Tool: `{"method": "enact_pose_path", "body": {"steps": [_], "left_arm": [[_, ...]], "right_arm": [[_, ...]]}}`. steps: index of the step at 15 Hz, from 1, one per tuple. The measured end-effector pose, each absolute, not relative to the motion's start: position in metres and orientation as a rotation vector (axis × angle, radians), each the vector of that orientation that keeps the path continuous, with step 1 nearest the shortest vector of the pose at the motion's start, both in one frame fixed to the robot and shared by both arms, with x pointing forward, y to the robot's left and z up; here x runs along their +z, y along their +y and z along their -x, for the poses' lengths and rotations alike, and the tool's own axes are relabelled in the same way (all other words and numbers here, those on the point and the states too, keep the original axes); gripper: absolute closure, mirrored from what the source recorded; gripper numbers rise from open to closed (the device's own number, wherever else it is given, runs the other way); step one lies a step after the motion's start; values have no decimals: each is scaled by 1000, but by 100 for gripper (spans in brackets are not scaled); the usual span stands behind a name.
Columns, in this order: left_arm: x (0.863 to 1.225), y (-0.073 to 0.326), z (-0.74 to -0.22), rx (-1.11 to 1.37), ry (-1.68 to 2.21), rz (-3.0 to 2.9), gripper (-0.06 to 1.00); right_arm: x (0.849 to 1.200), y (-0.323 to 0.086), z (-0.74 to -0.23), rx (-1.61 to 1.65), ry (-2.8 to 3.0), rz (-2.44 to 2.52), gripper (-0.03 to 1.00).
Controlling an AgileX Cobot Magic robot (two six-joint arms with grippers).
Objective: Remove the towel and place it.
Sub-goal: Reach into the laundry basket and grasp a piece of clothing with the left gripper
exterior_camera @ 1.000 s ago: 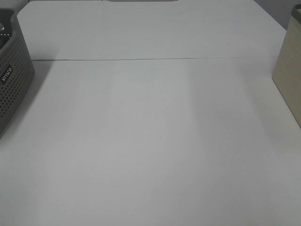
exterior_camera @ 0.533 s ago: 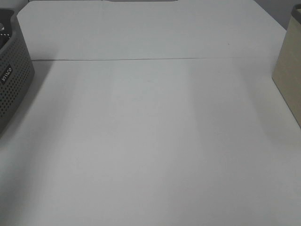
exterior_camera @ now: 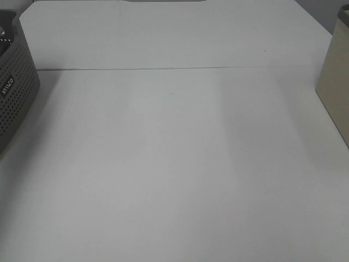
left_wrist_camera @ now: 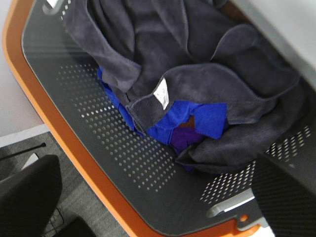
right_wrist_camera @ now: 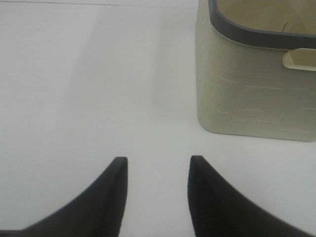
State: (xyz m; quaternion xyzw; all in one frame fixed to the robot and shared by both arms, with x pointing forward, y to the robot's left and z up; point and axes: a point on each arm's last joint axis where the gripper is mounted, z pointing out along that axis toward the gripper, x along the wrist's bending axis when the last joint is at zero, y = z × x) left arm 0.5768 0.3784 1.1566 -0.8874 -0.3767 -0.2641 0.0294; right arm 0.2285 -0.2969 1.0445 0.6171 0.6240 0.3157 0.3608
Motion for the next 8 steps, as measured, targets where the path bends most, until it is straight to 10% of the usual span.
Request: {"method": "enact_pose_path", "body": {"steps": [8], "left_arm": [[1050, 453, -636, -618, -935, 2778, -5]], "right_arm": [[1044, -297, -229, 814, 1608, -1590, 56]]}}
